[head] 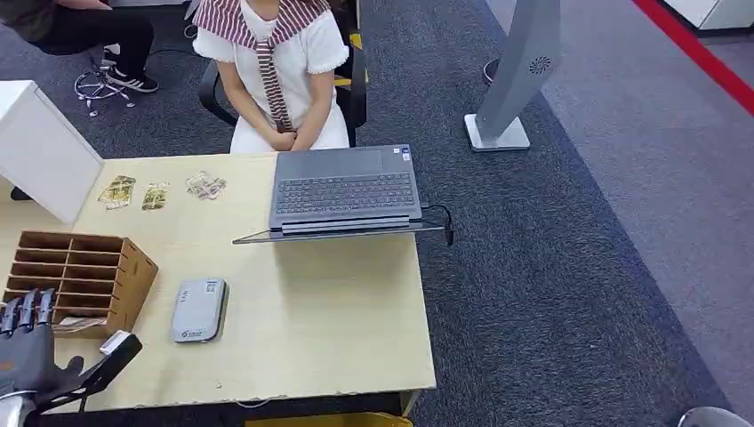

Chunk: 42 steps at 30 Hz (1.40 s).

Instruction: Pass the card to the sensor for recognition and then transmit it.

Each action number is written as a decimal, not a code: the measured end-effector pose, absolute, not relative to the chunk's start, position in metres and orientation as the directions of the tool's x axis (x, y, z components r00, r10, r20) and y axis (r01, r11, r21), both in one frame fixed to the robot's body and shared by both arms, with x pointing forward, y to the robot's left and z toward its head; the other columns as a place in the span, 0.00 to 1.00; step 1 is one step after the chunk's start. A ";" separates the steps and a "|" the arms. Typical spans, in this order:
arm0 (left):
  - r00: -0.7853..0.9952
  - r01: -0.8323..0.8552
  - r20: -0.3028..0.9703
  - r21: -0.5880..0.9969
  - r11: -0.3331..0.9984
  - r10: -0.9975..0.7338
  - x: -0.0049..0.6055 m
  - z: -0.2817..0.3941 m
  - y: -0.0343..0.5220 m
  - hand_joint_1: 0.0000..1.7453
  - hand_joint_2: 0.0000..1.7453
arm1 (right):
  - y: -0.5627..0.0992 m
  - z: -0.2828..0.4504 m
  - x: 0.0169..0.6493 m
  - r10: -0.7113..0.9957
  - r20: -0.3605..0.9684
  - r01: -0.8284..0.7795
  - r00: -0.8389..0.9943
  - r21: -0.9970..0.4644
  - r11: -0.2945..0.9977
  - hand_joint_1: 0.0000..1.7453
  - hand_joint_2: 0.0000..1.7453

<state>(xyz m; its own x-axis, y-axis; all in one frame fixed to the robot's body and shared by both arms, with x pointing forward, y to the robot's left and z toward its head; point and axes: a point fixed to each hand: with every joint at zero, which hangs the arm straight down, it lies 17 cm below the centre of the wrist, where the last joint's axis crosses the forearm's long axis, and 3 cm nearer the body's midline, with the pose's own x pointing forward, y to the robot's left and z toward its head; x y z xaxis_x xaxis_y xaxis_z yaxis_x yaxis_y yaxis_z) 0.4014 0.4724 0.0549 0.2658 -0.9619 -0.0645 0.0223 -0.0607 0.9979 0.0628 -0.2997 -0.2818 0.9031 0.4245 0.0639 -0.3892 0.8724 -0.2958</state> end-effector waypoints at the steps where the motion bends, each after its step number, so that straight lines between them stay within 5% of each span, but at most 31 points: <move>1: 0.266 0.020 -0.065 0.998 -0.062 -0.962 0.403 0.056 0.472 0.00 1.00 | -0.300 -0.282 0.063 0.428 0.065 -0.392 0.902 -0.296 0.871 0.00 1.00; 21: 0.262 0.014 -0.059 0.998 -0.057 -0.963 0.414 0.059 0.466 0.00 1.00 | -0.299 -0.282 0.065 0.434 0.074 -0.396 0.898 -0.298 0.869 0.00 1.00; 22: 0.262 0.014 -0.059 0.998 -0.057 -0.963 0.414 0.059 0.466 1.00 1.00 | -0.299 -0.282 0.065 0.434 0.074 -0.396 0.898 -0.298 0.869 0.00 1.00; 42: 0.256 -0.001 -0.025 1.000 -0.026 -0.966 0.414 0.060 0.464 1.00 1.00 | -0.298 -0.281 0.067 0.440 0.082 -0.399 0.894 -0.298 0.867 0.00 1.00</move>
